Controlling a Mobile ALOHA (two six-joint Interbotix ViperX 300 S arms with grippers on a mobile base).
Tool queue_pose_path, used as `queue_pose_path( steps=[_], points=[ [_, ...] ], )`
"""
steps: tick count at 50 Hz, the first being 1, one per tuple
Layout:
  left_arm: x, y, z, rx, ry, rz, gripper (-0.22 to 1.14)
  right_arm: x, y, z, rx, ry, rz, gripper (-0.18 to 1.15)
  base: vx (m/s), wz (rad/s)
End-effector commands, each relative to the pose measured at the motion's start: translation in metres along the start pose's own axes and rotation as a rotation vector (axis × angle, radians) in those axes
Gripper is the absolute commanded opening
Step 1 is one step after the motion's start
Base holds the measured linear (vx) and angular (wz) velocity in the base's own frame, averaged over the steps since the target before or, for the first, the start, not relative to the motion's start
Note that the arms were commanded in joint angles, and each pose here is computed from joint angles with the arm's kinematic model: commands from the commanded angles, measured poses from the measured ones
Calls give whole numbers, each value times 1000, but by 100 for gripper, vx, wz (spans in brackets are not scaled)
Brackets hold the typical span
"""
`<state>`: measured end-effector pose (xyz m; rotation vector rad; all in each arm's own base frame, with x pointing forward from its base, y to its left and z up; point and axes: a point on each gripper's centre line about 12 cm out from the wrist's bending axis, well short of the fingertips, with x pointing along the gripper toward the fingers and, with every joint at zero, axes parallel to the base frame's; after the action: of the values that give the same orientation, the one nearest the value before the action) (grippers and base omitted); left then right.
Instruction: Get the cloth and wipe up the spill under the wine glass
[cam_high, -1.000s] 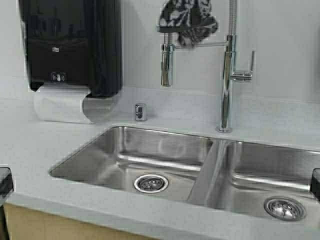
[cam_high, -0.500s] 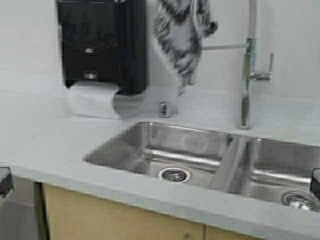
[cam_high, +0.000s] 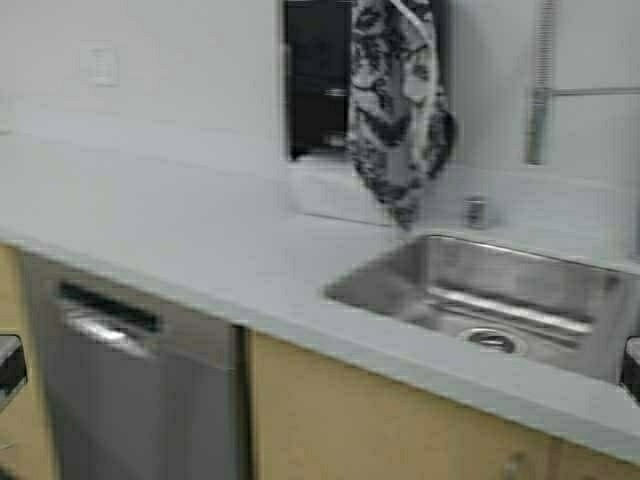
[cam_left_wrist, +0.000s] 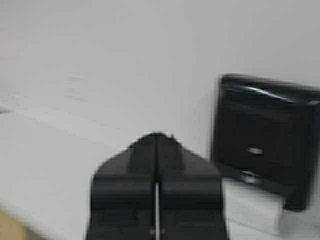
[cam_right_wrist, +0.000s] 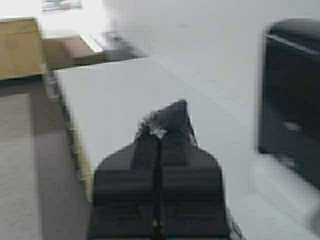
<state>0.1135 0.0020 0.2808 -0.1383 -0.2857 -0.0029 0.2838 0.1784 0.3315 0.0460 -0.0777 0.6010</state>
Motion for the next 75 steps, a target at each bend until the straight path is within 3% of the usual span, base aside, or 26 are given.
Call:
queue_pose_path(
  steps=[1, 43, 75],
  points=[
    [5, -1, 3, 1, 11, -1, 2, -2, 2, 14, -3, -53, 7, 6, -10, 70],
    [11, 0, -5, 4, 60, 6, 2, -6, -39, -13, -4, -15, -110, 6, -4, 52],
    [15, 2, -15, 1, 102, 13, 2, 2, -44, -35, 13, 42, -120, 6, 2, 45]
  ],
)
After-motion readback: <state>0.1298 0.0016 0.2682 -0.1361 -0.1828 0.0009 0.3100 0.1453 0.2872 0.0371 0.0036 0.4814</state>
